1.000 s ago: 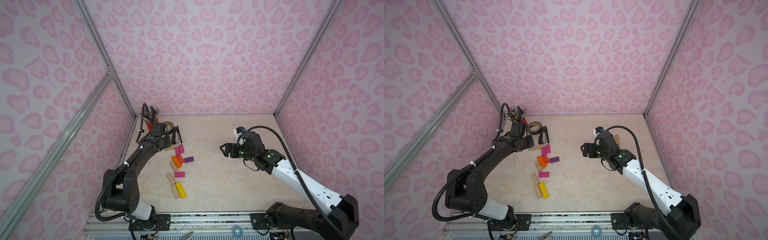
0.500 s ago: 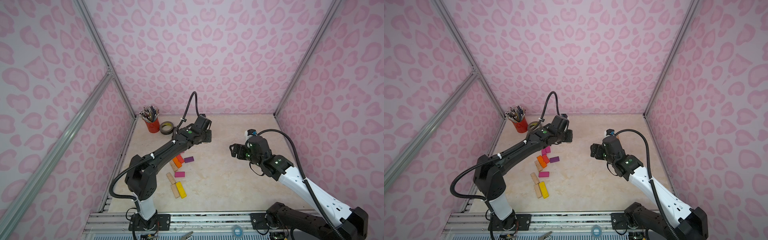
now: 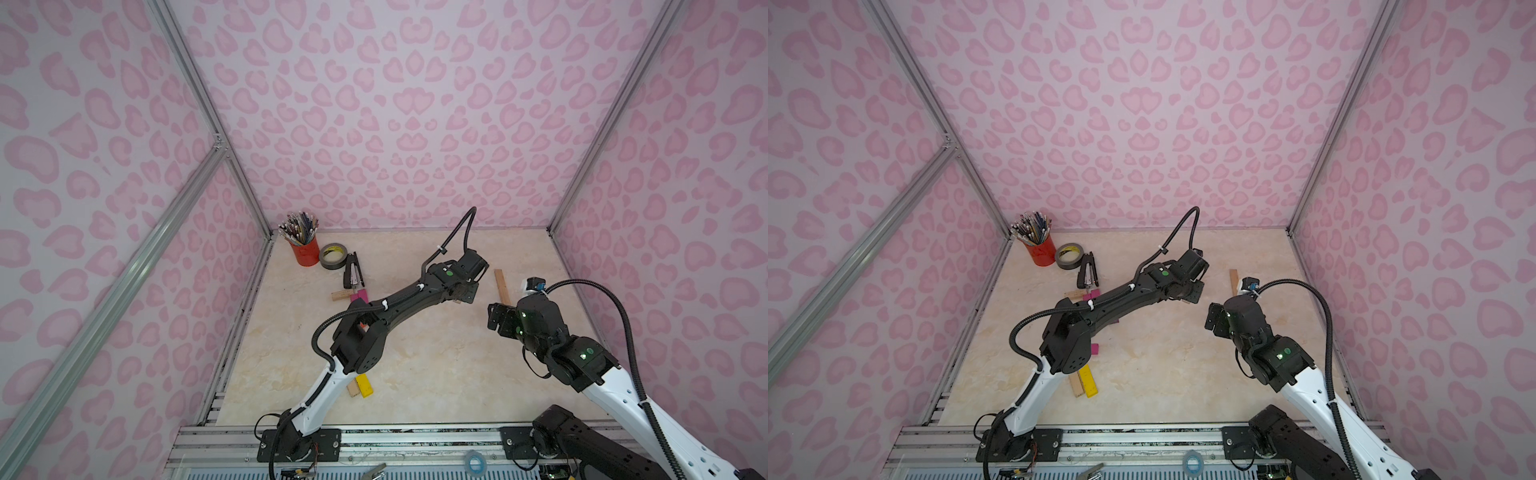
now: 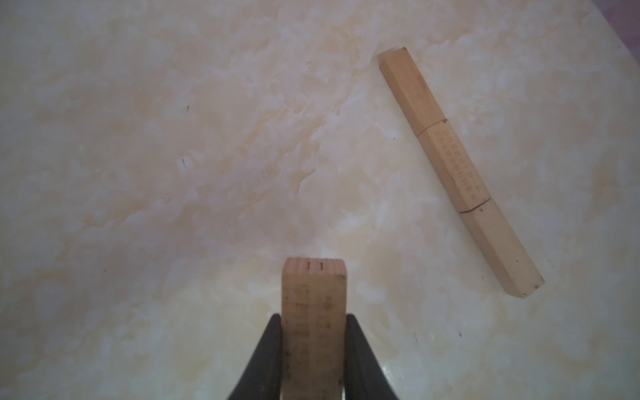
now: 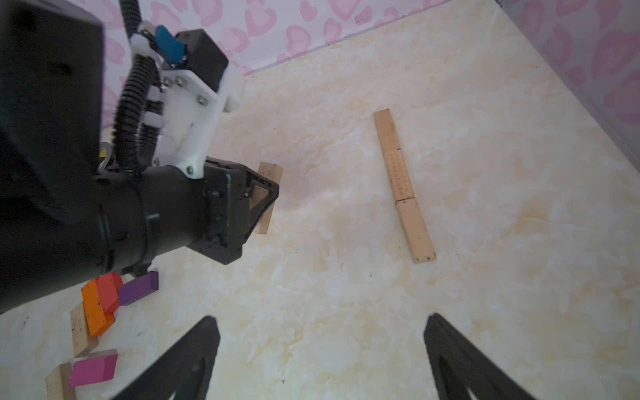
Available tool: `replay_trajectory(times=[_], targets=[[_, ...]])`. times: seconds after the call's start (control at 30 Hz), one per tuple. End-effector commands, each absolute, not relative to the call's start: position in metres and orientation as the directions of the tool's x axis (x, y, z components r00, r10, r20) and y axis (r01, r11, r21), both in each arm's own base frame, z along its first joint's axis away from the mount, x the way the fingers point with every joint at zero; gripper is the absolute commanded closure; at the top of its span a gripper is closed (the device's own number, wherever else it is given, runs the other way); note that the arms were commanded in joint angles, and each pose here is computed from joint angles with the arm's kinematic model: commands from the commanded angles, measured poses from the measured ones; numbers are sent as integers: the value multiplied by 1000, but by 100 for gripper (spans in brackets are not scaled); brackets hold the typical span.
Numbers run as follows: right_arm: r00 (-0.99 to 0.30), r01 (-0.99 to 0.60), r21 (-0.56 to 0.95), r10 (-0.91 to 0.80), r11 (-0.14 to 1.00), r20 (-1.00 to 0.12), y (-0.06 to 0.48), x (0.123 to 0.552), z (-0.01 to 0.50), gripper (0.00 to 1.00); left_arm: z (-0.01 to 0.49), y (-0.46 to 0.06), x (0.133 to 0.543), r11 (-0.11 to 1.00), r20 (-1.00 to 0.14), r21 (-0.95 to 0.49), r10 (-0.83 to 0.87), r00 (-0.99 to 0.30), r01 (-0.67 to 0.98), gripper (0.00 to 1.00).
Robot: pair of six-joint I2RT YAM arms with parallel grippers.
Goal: Assemble the letter k with building blocks
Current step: Place the building block at the center of the board.
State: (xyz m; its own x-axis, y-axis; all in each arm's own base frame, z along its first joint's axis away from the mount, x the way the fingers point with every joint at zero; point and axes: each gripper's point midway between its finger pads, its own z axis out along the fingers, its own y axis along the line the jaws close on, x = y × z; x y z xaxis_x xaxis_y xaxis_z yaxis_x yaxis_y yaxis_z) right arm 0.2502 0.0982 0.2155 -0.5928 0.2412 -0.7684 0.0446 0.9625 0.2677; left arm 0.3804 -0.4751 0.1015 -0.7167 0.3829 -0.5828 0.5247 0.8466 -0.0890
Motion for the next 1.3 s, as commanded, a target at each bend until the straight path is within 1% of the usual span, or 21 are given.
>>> replay_trajectory(times=[0.0,0.13,0.3,0.4,0.57,0.67,0.8,0.87,0.97,1.07,1.13,1.17,1.27], targets=[[-591,97,244,253,965,-766,83,242,210,6,77,-479,378,837,-536,-73,426,-729,543,80],[-577,112,247,265,963,-773,74,234,213,5,53,-486,377,829,-504,-77,446,-740,553,80],[-576,129,243,273,961,-771,67,227,212,5,37,-490,375,824,-484,-86,457,-746,560,79],[-577,137,252,284,958,-765,67,226,210,5,25,-489,373,822,-464,-83,468,-752,563,76],[-580,143,258,292,955,-760,66,224,209,5,19,-487,372,823,-453,-78,473,-755,562,71],[-584,142,259,292,956,-758,66,224,209,5,26,-489,373,821,-464,-85,469,-751,565,64],[-587,139,263,294,955,-754,68,224,209,5,47,-494,374,813,-492,-103,459,-740,573,57],[-591,141,262,293,955,-752,69,225,209,4,63,-496,376,810,-516,-112,447,-731,575,55],[-591,151,271,307,951,-746,71,230,213,0,93,-497,377,806,-553,-129,425,-717,578,54],[-602,171,284,328,944,-728,76,237,218,5,133,-488,379,807,-607,-147,383,-696,572,54],[-629,234,282,366,930,-686,73,241,214,8,155,-476,379,808,-645,-170,341,-684,564,54],[-650,263,283,386,922,-654,72,245,211,9,178,-466,378,806,-673,-194,306,-673,560,54],[-717,292,301,416,908,-559,80,256,197,10,212,-430,376,805,-712,-250,224,-665,538,54]])
